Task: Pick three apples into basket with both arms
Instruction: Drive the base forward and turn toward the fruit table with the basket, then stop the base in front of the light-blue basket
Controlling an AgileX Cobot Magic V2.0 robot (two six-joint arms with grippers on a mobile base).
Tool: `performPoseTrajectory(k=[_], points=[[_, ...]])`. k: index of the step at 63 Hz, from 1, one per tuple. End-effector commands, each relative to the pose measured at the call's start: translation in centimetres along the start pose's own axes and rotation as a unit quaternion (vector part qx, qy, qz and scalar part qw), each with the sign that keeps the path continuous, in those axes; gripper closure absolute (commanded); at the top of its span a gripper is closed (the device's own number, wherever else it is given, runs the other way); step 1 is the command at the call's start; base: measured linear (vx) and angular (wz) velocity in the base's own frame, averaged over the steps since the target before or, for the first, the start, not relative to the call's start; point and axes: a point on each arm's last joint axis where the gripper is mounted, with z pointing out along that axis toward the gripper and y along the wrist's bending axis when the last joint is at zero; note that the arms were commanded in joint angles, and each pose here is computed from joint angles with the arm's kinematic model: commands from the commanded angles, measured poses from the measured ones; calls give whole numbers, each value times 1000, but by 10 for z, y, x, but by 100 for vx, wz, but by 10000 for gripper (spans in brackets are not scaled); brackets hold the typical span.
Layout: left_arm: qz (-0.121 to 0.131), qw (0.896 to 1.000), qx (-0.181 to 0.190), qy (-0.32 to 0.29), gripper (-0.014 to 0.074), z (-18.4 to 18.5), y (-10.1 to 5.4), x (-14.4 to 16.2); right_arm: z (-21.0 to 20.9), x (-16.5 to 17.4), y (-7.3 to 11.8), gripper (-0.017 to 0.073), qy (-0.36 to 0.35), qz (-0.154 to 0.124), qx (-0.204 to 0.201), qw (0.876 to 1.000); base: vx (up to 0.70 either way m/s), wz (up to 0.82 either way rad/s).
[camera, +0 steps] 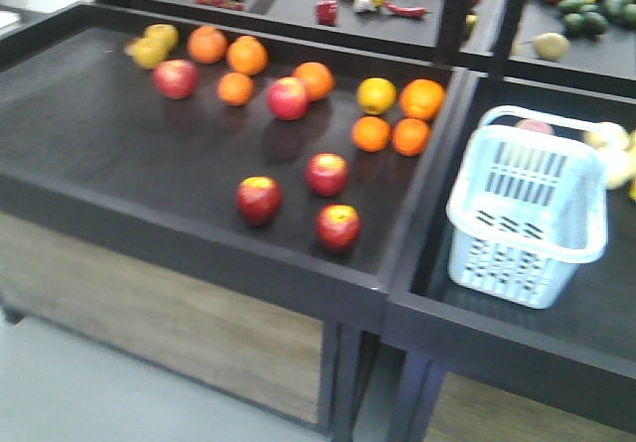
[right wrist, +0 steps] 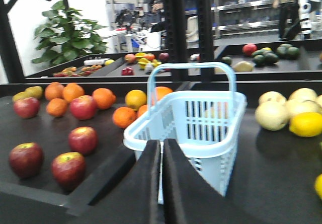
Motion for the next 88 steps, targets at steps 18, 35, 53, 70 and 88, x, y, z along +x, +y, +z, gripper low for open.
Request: performPoseTrajectory(k=[18, 35, 53, 70, 88], points=[[-2, 998, 1, -57, 599, -3, -1, -16, -1, -3, 1, 564, -35, -5, -5, 999, 8, -35], [-2, 998, 1, -57, 599, -3, -1, -16, -1, -3, 1, 564, -35, -5, -5, 999, 9, -33], [-2, 998, 1, -57, 599, -3, -1, -16, -1, -3, 1, 564, -35, -5, -5, 999, 11, -26], [-2, 998, 1, -57, 599, -3, -1, -16, -1, -3, 1, 564, -35, -5, -5, 999, 11, -18], [-2, 998, 1, -57, 599, -3, -1, -16, -1, -3, 1, 564, -35, -5, -5, 999, 10, -16]])
